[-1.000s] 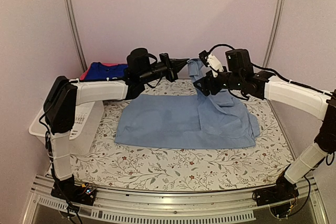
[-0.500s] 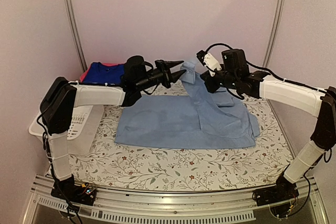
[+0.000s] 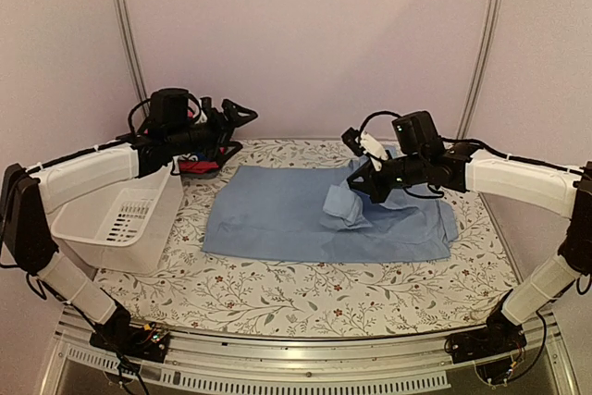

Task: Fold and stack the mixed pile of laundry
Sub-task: Adjust the 1/3-folded shirt at the center of the board.

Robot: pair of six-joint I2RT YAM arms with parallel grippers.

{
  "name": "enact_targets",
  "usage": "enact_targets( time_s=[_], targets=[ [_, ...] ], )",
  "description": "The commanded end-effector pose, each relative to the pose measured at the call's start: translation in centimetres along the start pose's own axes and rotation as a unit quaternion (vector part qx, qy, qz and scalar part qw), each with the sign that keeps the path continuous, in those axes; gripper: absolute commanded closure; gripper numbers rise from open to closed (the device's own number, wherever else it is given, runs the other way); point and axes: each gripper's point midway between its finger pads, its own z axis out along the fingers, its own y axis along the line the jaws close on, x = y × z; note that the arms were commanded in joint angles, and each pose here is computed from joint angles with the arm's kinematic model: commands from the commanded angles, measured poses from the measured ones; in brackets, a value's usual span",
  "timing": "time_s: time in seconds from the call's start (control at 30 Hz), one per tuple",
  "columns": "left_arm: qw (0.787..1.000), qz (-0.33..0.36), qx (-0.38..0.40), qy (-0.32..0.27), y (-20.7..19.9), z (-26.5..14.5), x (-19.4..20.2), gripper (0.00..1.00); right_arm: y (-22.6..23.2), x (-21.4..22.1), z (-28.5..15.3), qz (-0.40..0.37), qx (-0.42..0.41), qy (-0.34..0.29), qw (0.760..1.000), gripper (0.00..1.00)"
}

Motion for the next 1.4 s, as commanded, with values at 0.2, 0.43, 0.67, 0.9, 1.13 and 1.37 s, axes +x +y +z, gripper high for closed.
enact_targets(
  time_s=[0.2, 0.43, 0.67, 0.9, 1.13, 1.37],
  targets=[
    [0.972, 0.147, -0.108, 0.151, 8.6, -1.6, 8.3, 0.00, 0.6, 2.7, 3.1, 0.098, -0.049, 0.070, 0.992, 1.00],
    [0.973, 0.149, -0.109, 0.141, 8.4, -0.6, 7.7, 0.00, -15.9, 1.3, 0.4, 0.309, 0.145, 0.014, 0.940, 1.00],
    [0.968, 0.174, -0.121, 0.131, 8.1, -0.3, 6.8, 0.00, -17.5, 2.2, 0.5, 0.336, 0.059, 0.000, 0.940, 1.00],
    [0.967, 0.159, -0.134, 0.147, 9.2, 0.1, 7.0, 0.00, -8.6, 2.0, 4.1, 0.267, -0.053, 0.055, 0.961, 1.00],
    [0.967, 0.135, -0.095, 0.196, 10.3, 0.3, 9.7, 0.00, -4.0, 5.8, 5.0, 0.283, -0.044, 0.094, 0.954, 1.00],
    [0.953, 0.160, -0.116, 0.230, 11.5, 1.1, 11.7, 0.00, -9.1, 17.3, -1.1, 0.380, 0.161, 0.189, 0.891, 1.00]
  ],
)
